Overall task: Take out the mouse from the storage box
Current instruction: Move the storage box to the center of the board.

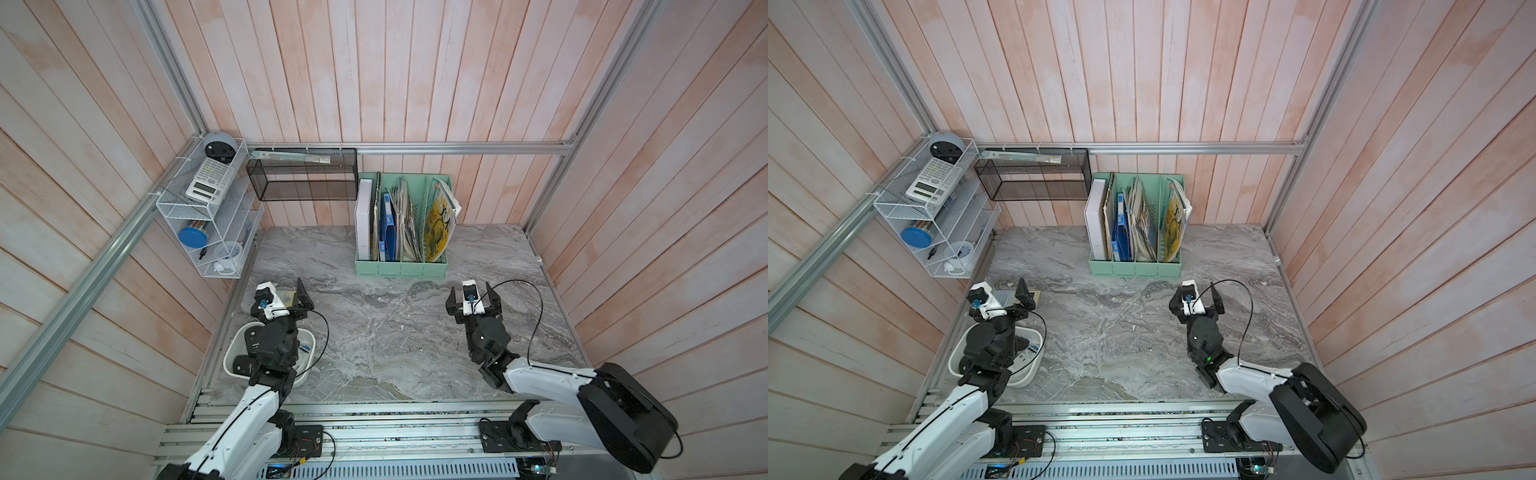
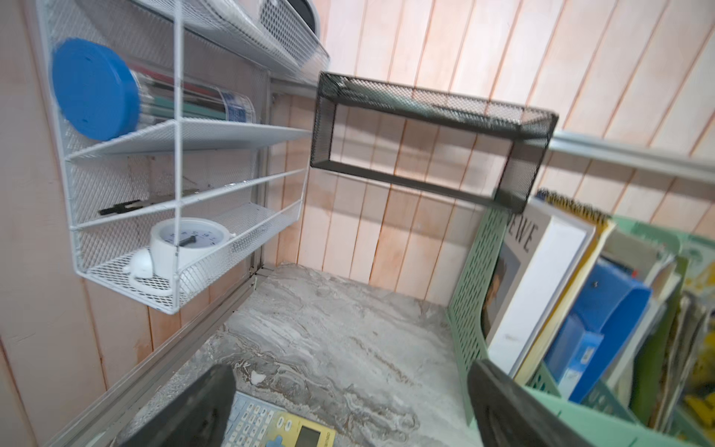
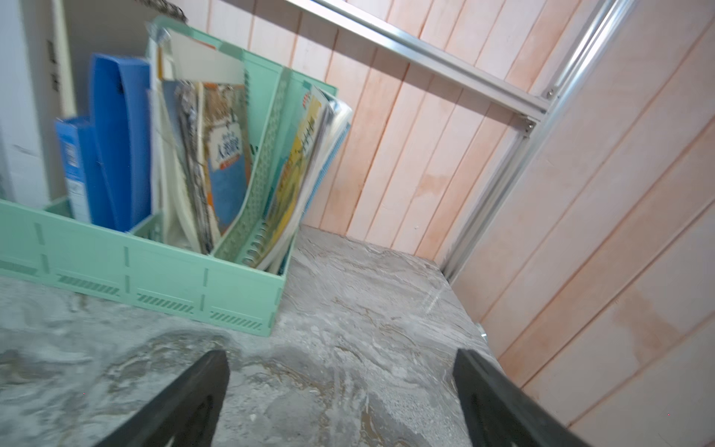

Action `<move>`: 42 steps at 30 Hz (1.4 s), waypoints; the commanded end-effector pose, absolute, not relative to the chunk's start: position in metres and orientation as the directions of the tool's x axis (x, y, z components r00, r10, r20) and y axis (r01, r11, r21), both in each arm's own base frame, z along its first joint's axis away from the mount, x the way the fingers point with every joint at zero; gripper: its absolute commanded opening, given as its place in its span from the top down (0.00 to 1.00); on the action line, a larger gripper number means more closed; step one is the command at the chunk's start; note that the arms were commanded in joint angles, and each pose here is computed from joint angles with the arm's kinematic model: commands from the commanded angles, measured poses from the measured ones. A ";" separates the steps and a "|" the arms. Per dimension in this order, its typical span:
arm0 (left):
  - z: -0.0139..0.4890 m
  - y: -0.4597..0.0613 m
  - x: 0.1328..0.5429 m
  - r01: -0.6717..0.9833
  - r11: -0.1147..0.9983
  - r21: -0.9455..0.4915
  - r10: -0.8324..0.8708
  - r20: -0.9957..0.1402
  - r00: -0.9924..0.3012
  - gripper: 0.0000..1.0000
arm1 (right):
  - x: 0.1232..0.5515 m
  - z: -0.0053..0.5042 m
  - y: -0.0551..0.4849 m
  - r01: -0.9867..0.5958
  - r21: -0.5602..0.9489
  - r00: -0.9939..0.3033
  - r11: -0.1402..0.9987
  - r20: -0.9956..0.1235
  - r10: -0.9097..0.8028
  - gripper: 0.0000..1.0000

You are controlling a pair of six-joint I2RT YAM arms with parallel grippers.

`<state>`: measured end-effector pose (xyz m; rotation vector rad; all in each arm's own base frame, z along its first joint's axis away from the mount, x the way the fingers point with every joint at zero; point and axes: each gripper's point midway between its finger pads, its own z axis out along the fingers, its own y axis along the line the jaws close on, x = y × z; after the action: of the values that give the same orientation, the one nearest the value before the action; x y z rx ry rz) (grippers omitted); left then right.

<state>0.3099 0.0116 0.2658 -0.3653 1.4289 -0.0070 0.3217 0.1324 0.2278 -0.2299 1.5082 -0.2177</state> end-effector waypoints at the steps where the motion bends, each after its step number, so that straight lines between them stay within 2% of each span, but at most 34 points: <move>1: 0.238 0.034 0.292 -0.392 0.832 -0.392 -0.420 -0.907 0.016 0.00 | 0.308 0.240 0.132 -0.043 -0.237 -0.089 0.970 -0.967 -0.240 0.02; 3: 0.237 0.032 0.285 -0.414 0.809 -0.418 -0.475 -0.879 -0.040 0.00 | 0.298 0.247 0.125 -0.074 -0.090 -0.186 0.993 -0.977 -0.102 0.02; 5: 0.228 0.035 0.272 -0.471 0.758 -0.451 -0.551 -0.829 -0.092 0.00 | 0.288 0.256 0.117 -0.060 0.028 -0.219 0.998 -0.976 0.014 0.02; 8: 0.220 0.024 0.265 -0.457 0.741 -0.492 -0.614 -0.771 -0.166 0.00 | 0.271 0.258 0.104 -0.065 0.163 -0.259 0.984 -0.955 0.141 0.02; 10: 0.210 0.008 0.264 -0.408 0.758 -0.509 -0.632 -0.728 -0.265 0.00 | 0.258 0.246 0.084 -0.003 0.281 -0.280 0.960 -0.922 0.269 0.02; 11: 0.203 0.004 0.262 -0.407 0.766 -0.497 -0.628 -0.713 -0.311 0.00 | 0.253 0.242 0.078 0.006 0.325 -0.281 0.946 -0.907 0.313 0.02; 14: 0.169 0.009 0.241 -0.561 0.741 -0.370 -0.644 -0.629 -0.436 0.00 | 0.239 0.225 0.067 -0.006 0.389 -0.307 0.921 -0.877 0.368 0.02; 18: 0.156 0.005 0.217 -0.634 0.757 -0.156 -0.573 -0.623 -0.532 0.00 | 0.229 0.204 0.054 0.086 0.357 -0.408 0.930 -0.839 0.360 0.02; 22: 0.135 -0.003 0.215 -0.646 0.757 -0.098 -0.561 -0.605 -0.565 0.00 | 0.233 0.185 0.062 0.111 0.340 -0.492 0.934 -0.798 0.349 0.02; 25: 0.121 -0.007 0.221 -0.647 0.760 -0.055 -0.548 -0.590 -0.593 0.00 | 0.238 0.173 0.079 0.069 0.346 -0.560 0.936 -0.763 0.323 0.02; 34: 0.096 -0.044 0.246 -0.546 0.833 -0.089 -0.510 -0.502 -0.698 0.00 | 0.242 0.156 0.103 0.034 0.356 -0.636 0.934 -0.713 0.295 0.02; 42: 0.080 -0.087 0.245 -0.436 0.893 -0.109 -0.435 -0.456 -0.777 0.00 | 0.243 0.143 0.117 0.019 0.307 -0.672 0.951 -0.701 0.240 0.02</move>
<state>0.2444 -0.0697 0.0839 -0.6845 2.5525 0.0629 0.2365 0.1120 0.1301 0.1679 2.3203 0.3407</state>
